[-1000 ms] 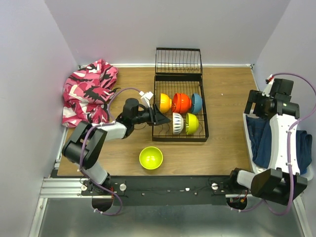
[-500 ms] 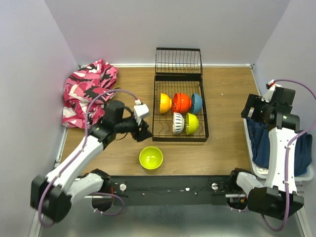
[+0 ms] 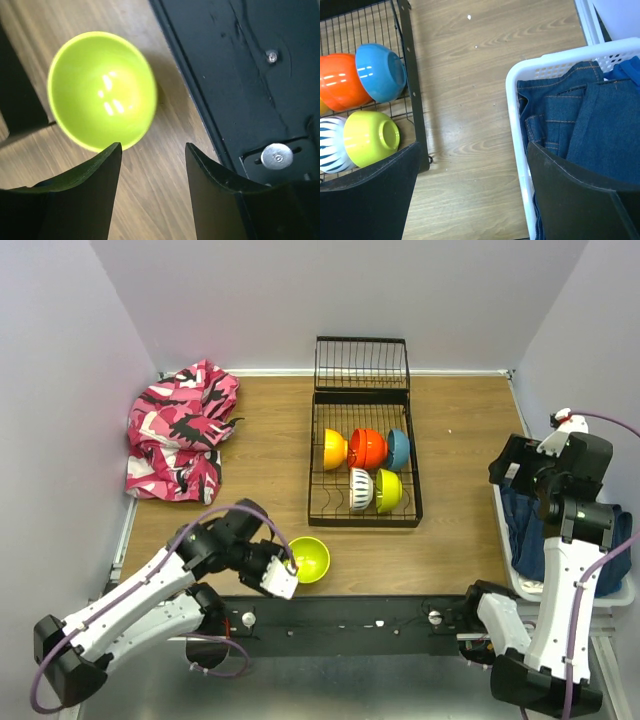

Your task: Load the bowls into the dish rack

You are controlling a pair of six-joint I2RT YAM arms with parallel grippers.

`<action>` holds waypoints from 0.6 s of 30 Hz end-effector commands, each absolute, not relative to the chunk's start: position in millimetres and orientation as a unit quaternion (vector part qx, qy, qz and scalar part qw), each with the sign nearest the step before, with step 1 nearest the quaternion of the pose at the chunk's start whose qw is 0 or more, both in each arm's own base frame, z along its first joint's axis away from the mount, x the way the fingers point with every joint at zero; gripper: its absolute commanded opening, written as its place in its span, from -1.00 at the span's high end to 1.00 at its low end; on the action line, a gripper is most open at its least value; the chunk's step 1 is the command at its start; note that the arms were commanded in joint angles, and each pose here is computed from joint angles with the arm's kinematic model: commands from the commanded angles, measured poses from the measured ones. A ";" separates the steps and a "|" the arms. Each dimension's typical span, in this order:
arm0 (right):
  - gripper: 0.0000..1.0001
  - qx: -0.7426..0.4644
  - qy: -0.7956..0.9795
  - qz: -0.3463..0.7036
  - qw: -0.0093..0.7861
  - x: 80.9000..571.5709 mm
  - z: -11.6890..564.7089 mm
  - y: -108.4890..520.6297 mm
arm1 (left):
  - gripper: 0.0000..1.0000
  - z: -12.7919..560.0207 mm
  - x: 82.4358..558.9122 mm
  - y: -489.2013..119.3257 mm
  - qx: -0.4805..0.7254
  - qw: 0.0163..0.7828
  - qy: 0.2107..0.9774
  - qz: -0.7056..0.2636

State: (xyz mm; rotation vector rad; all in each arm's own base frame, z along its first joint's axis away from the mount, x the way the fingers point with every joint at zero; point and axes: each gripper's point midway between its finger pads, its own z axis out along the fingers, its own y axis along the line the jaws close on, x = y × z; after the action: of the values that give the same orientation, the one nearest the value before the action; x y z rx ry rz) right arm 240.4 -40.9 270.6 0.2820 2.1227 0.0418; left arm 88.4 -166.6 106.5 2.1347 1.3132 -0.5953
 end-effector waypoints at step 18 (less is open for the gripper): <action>-0.92 0.103 0.861 0.008 0.499 224.4 288.2 -37.8 | 0.95 75.5 80.6 -202.0 0.862 0.230 0.420 -0.166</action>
State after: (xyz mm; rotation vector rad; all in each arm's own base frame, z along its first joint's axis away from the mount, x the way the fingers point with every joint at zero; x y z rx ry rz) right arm 227.0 -37.3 281.9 0.2607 2.0895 0.0279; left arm 90.3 -200.4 60.6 2.3729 1.1599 -0.3939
